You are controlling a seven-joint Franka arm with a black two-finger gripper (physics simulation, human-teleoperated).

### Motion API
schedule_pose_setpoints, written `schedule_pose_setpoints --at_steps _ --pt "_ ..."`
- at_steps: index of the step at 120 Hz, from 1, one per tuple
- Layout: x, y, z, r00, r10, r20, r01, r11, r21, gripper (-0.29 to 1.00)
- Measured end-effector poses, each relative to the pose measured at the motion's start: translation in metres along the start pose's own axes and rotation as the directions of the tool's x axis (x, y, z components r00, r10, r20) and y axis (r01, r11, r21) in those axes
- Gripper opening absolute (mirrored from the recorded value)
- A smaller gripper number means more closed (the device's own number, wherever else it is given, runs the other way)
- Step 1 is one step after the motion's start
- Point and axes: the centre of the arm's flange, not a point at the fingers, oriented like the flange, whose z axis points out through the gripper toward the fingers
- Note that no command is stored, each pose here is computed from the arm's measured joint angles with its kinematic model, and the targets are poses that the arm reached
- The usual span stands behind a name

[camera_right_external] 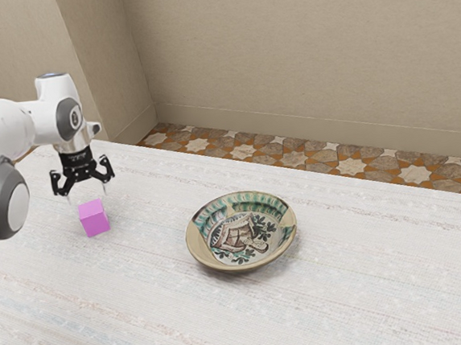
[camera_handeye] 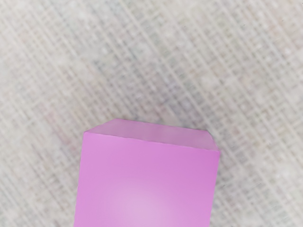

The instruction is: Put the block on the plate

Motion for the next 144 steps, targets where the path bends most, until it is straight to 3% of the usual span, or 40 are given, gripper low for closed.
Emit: schedule_pose_setpoints --at_steps 102,144 --pt "0.021 -0.006 0.064 0.998 0.036 0.046 -0.036 0.999 -0.011 0.7" --pt "0.024 -0.009 0.064 0.998 0.037 0.049 -0.037 0.999 -0.013 0.48"
